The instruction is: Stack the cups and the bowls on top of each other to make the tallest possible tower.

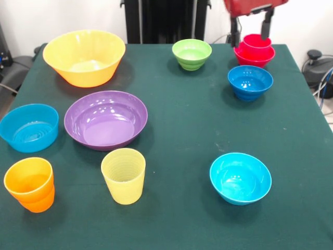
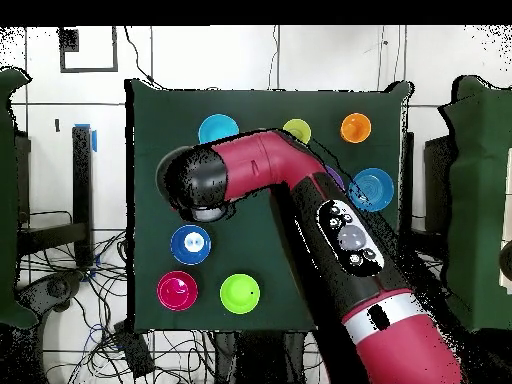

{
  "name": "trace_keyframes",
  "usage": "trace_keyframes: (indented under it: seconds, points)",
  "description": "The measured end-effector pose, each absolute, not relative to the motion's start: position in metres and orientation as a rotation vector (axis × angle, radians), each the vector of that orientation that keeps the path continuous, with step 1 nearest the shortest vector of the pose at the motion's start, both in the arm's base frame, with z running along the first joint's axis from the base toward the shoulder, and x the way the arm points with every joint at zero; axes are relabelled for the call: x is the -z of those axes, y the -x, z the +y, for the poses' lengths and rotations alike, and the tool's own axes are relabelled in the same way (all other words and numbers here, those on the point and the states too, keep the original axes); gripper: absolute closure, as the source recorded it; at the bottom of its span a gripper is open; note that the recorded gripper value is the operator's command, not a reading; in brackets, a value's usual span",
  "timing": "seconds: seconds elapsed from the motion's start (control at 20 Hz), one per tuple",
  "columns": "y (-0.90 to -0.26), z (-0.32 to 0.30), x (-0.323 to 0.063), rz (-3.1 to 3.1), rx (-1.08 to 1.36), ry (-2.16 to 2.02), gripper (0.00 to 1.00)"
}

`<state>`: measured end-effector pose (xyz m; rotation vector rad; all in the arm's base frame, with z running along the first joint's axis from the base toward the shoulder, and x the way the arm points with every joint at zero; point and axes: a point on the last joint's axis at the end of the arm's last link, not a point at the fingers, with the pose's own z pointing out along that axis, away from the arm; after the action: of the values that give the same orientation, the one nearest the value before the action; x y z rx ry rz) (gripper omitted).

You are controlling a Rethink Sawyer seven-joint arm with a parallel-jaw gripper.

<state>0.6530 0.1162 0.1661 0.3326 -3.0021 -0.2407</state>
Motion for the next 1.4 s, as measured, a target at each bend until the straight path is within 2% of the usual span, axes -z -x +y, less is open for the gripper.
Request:
trace_keyframes:
  seconds: [0.5,1.15,1.4]
  points:
    - [-0.681,0.111,-0.166,-3.052,0.248,-0.337,0.0]
    - [-0.701,0.039,-0.107,-3.061,0.244,-0.212,0.0]
    - [-0.705,0.036,-0.092,-3.059,0.248,-0.206,0.0]
